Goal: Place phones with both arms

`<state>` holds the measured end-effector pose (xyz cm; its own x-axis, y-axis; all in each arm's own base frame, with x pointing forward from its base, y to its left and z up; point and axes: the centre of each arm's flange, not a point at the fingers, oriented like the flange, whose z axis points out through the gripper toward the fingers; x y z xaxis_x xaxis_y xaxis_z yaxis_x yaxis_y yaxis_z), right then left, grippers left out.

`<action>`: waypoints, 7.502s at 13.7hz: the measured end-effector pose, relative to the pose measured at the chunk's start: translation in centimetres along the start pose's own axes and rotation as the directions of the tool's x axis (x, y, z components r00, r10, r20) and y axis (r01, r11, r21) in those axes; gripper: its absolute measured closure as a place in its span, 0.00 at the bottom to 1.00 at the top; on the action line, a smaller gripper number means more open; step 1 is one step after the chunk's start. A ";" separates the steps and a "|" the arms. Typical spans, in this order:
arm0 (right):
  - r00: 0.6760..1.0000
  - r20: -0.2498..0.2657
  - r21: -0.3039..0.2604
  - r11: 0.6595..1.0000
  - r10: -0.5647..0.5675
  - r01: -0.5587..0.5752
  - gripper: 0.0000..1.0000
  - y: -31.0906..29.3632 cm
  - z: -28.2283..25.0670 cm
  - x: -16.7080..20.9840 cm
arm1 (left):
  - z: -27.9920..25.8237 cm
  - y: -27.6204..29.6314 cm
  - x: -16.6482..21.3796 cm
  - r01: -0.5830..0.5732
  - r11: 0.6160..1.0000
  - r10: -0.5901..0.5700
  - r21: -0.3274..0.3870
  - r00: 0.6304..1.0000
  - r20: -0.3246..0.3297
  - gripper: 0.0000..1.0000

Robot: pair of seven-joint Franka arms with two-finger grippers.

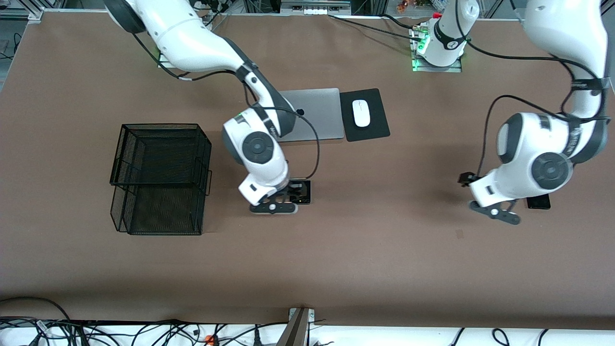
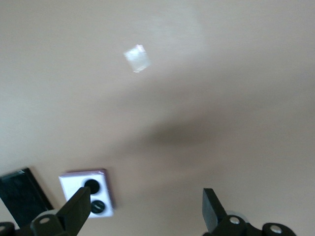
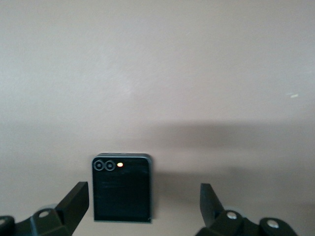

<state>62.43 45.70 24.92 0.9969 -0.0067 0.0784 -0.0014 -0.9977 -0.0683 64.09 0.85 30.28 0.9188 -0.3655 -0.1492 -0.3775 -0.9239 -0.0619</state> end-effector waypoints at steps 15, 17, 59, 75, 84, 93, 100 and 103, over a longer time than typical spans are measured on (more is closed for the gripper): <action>0.999 -0.028 -0.009 1.000 -0.020 0.020 0.00 -2.6 6.1 -2.7 | 10.7 -10.1 -9.0 -0.058 0.998 0.054 -0.031 0.992 -0.113 0.00; 0.999 -0.025 -0.016 1.000 -0.024 0.023 0.00 -2.6 6.7 -2.9 | 11.5 -9.9 -8.7 -0.058 0.998 0.054 -0.029 0.991 -0.119 0.00; 0.970 0.243 -0.153 0.988 0.016 0.022 0.19 43.4 -10.6 -7.3 | 15.6 -8.6 -8.8 0.206 0.969 -0.224 -0.137 0.967 -0.126 0.15; 0.986 0.168 -0.153 0.988 0.015 0.011 0.00 43.1 -15.2 -4.1 | 3.7 25.3 7.0 0.434 0.886 -0.446 -0.161 0.894 -0.041 0.15; 0.990 0.131 -0.102 0.994 0.047 -0.033 0.00 42.2 -23.6 -0.8 | 4.4 41.5 11.7 0.389 0.905 -0.405 -0.170 0.912 -0.069 0.15; 0.990 0.132 -0.098 0.995 0.047 -0.034 0.00 42.1 -23.6 -0.9 | 8.0 48.0 14.8 0.368 0.919 -0.387 -0.145 0.910 -0.147 0.15; 0.990 0.133 -0.098 0.995 0.046 -0.034 0.00 42.1 -23.6 -0.9 | 8.0 49.1 15.2 0.427 0.891 -0.451 -0.156 0.874 -0.180 0.00; 0.990 0.134 -0.097 0.995 0.046 -0.033 0.00 42.1 -23.6 -0.9 | 6.4 47.9 15.4 0.445 0.888 -0.459 -0.115 0.875 -0.156 0.00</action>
<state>59.65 2.13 45.45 0.9973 -0.0437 -0.0584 -0.0422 -0.9988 0.0264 59.40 -48.25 18.73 0.9949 0.0864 0.0518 0.0869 -0.9962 -0.0083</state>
